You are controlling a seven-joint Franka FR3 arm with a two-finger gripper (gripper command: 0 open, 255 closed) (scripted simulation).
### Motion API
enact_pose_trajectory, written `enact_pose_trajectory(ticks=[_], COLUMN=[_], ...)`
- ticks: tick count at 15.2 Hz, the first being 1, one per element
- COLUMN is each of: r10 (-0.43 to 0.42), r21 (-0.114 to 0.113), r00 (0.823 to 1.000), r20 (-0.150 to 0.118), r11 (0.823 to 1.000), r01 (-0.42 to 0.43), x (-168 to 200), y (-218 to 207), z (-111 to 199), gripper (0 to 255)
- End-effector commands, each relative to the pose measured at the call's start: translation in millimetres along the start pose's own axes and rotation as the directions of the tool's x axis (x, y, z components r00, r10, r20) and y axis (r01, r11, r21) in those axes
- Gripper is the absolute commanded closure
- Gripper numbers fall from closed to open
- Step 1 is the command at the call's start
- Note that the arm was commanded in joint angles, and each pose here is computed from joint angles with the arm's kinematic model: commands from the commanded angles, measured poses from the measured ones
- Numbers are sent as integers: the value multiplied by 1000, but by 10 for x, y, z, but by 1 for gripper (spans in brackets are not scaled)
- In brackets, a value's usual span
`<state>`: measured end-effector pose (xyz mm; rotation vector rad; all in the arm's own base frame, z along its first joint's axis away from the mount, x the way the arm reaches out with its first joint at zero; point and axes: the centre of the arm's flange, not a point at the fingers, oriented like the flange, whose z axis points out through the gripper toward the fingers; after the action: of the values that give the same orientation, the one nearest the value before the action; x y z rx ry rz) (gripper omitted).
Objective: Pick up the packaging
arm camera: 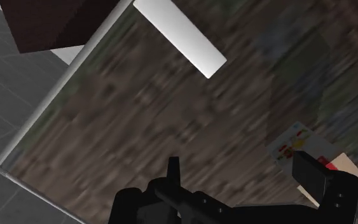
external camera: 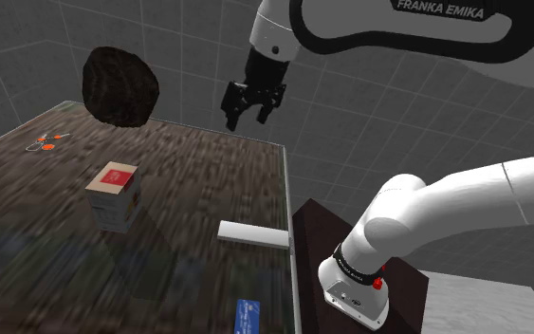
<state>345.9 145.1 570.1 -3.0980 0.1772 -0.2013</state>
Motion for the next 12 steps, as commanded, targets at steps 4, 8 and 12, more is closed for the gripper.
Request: enact_pose_trajectory(ticks=[4, 8, 12], r10=[111, 197, 281], r21=[-14, -27, -42], r00=[994, 980, 959], r20=[19, 34, 47], r11=[994, 980, 959], r01=[-111, -196, -279], x=[167, 318, 501], y=[-579, -1015, -1434], z=[354, 645, 944], gripper=[0, 0, 0])
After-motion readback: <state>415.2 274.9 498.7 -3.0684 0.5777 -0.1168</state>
